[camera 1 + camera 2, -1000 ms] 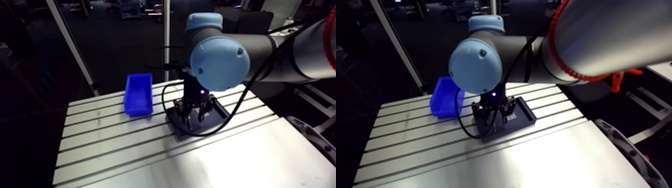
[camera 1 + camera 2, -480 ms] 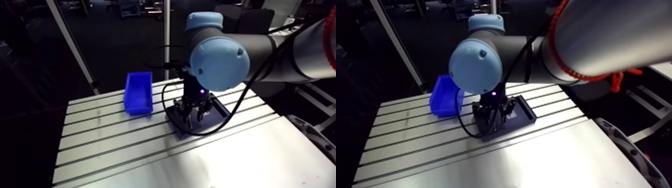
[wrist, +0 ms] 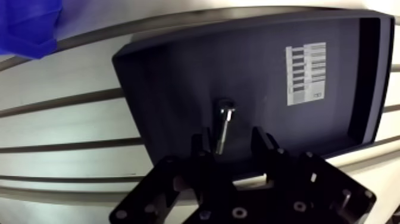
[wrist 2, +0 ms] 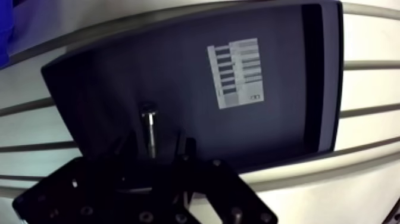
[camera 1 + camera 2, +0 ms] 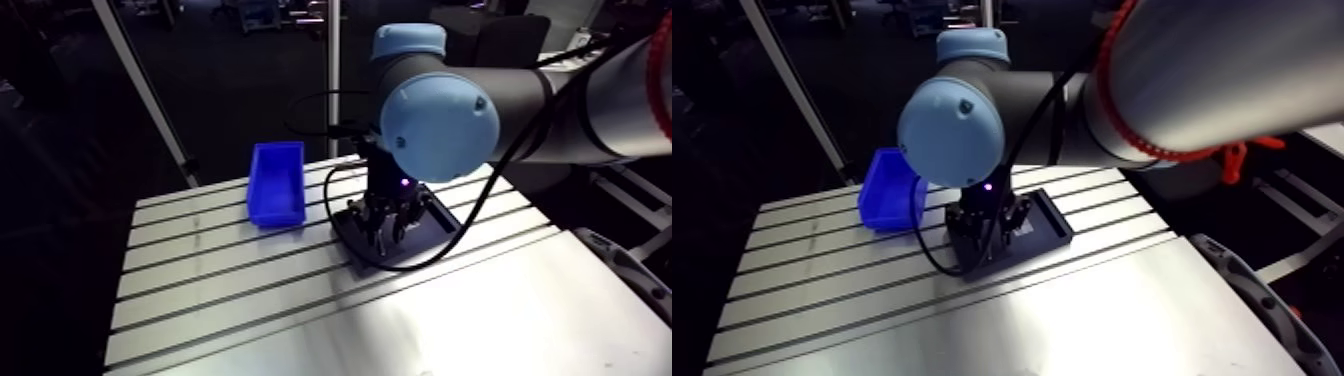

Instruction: Pick up the M10 bolt from the tray and put it into the blue bin.

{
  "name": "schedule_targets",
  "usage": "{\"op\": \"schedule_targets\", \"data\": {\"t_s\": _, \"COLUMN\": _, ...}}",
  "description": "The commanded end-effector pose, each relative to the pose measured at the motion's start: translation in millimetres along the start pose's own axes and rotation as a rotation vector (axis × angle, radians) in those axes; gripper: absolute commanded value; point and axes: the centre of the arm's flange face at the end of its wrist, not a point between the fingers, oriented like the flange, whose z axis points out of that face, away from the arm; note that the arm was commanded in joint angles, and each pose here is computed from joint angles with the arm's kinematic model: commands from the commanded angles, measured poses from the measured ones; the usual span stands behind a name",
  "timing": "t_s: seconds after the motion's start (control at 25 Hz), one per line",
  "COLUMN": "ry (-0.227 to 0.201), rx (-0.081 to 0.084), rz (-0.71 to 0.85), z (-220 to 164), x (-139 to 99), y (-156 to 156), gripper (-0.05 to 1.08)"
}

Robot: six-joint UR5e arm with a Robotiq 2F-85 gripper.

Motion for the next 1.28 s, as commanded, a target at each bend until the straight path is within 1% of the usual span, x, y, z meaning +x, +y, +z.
{"op": "schedule_targets", "data": {"t_s": 0.04, "ry": -0.003, "rx": 0.001, "rz": -0.001, "z": 2.4, "x": 0.9, "y": -0.5, "gripper": 0.55}}
{"op": "schedule_targets", "data": {"t_s": 0.16, "ry": -0.005, "rx": 0.001, "rz": -0.001, "z": 3.1, "x": 1.1, "y": -0.5, "gripper": 0.55}}
{"op": "schedule_targets", "data": {"t_s": 0.32, "ry": -0.003, "rx": 0.001, "rz": -0.001, "z": 4.8, "x": 2.1, "y": -0.4, "gripper": 0.58}}
{"op": "schedule_targets", "data": {"t_s": 0.48, "ry": 0.003, "rx": -0.001, "rz": 0.001, "z": 4.8, "x": 3.0, "y": 0.6, "gripper": 0.63}}
{"op": "schedule_targets", "data": {"t_s": 0.56, "ry": 0.006, "rx": -0.001, "rz": 0.001, "z": 3.5, "x": 3.9, "y": 0.9, "gripper": 0.64}}
{"op": "schedule_targets", "data": {"t_s": 0.6, "ry": 0.004, "rx": -0.001, "rz": 0.001, "z": 4.2, "x": 4.1, "y": 0.9, "gripper": 0.64}}
{"op": "schedule_targets", "data": {"t_s": 0.68, "ry": 0.006, "rx": -0.001, "rz": 0.002, "z": 3.6, "x": 4.6, "y": 1.0, "gripper": 0.69}}
{"op": "schedule_targets", "data": {"t_s": 0.88, "ry": -0.002, "rx": 0.0, "rz": 0.0, "z": 7.1, "x": 4.0, "y": 0.7, "gripper": 0.73}}
{"op": "schedule_targets", "data": {"t_s": 1.28, "ry": 0.003, "rx": -0.001, "rz": 0.001, "z": 4.8, "x": 5.8, "y": 1.3, "gripper": 0.76}}
